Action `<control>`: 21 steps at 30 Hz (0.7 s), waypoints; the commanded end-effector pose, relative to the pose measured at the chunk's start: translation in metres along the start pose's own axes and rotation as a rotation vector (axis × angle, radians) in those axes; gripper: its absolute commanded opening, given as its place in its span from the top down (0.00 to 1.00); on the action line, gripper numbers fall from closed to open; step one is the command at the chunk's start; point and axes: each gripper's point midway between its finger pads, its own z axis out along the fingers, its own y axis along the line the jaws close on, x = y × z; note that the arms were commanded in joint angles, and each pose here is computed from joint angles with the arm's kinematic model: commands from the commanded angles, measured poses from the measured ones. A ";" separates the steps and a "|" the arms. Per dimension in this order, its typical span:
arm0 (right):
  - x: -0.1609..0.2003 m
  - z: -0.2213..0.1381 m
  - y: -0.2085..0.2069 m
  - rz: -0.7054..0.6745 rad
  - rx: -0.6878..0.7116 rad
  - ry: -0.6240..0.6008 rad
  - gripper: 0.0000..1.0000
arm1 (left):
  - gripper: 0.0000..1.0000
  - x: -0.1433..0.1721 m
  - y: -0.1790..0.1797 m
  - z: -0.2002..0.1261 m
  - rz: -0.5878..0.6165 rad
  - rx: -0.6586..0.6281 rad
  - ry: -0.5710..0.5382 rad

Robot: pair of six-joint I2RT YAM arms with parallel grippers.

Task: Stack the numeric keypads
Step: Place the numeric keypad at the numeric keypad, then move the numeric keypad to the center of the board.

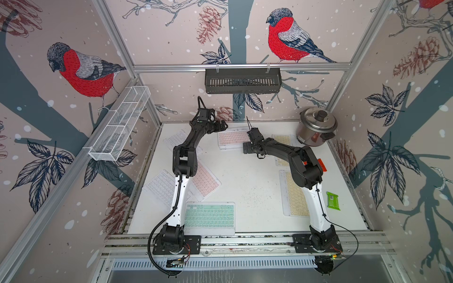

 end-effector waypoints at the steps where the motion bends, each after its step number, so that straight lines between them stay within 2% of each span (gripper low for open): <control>1: 0.034 0.009 -0.012 -0.009 0.053 0.120 0.00 | 0.03 -0.006 -0.003 0.000 0.015 0.023 -0.022; 8: 0.028 -0.005 -0.001 -0.014 -0.015 0.105 0.00 | 0.03 -0.016 -0.001 -0.012 -0.025 0.020 -0.038; 14: 0.002 -0.060 0.004 0.046 -0.163 0.041 0.00 | 0.03 -0.042 -0.015 -0.059 -0.045 -0.006 -0.075; 18: -0.007 -0.106 -0.029 0.135 -0.194 0.011 0.00 | 0.03 -0.038 -0.043 -0.090 -0.079 0.013 -0.065; 21: 0.014 -0.127 -0.073 0.264 -0.194 0.031 0.00 | 0.03 -0.007 -0.079 -0.093 -0.123 0.059 -0.021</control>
